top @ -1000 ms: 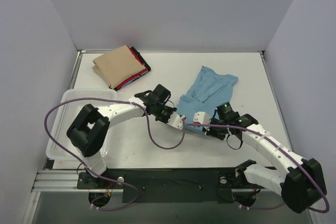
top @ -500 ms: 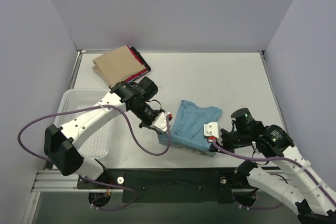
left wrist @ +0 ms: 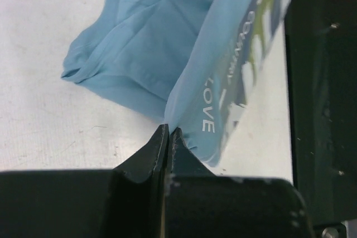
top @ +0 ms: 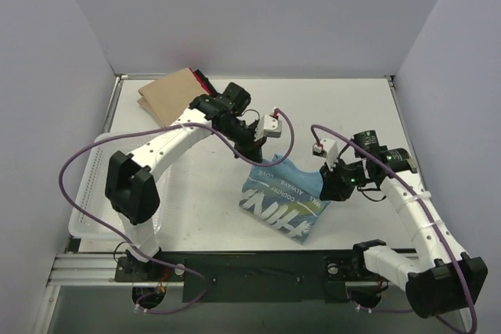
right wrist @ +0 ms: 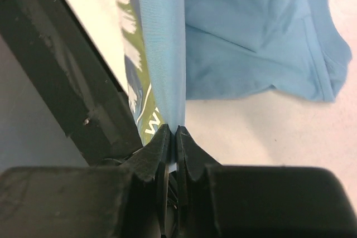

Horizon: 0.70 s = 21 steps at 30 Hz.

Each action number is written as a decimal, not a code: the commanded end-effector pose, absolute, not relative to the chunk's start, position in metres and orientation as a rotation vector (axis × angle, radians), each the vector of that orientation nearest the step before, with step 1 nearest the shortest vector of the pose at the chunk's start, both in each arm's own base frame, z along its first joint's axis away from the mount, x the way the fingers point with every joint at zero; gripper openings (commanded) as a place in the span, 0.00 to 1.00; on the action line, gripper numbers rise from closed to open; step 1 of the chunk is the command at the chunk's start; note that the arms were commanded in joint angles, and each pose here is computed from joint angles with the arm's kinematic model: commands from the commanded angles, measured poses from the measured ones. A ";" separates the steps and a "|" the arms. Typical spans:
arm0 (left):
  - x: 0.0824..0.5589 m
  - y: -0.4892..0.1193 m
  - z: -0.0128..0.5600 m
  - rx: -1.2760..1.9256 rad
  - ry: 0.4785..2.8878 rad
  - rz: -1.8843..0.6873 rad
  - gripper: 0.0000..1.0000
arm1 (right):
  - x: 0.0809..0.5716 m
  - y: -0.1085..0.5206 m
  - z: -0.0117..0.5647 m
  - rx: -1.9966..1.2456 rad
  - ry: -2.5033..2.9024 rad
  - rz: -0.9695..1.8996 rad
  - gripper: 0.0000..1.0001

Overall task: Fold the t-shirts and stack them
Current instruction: Fold the long partially folded tshirt into a neat square

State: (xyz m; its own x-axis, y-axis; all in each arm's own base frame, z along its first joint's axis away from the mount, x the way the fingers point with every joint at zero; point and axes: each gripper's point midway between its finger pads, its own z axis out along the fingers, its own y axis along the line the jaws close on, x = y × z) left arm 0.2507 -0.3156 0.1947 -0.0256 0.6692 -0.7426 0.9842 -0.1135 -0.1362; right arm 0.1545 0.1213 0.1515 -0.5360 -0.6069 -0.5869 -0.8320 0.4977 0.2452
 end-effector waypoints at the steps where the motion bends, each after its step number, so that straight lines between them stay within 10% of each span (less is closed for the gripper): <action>1: 0.318 -0.336 0.188 1.634 1.819 -0.801 0.00 | 0.181 0.099 0.144 -0.971 2.467 0.636 0.00; 21: 0.425 -0.395 0.127 1.409 1.912 -0.683 0.00 | 0.286 0.047 0.095 -0.804 2.660 0.417 0.00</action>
State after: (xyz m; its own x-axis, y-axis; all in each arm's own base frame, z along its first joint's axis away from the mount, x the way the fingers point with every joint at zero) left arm 0.3834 -0.3835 0.1044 -0.2382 0.6829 -0.6906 0.9698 0.2055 -0.1312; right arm 0.2740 0.0613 0.0929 -0.7877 -0.4671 -0.4017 -0.5847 0.7723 0.2485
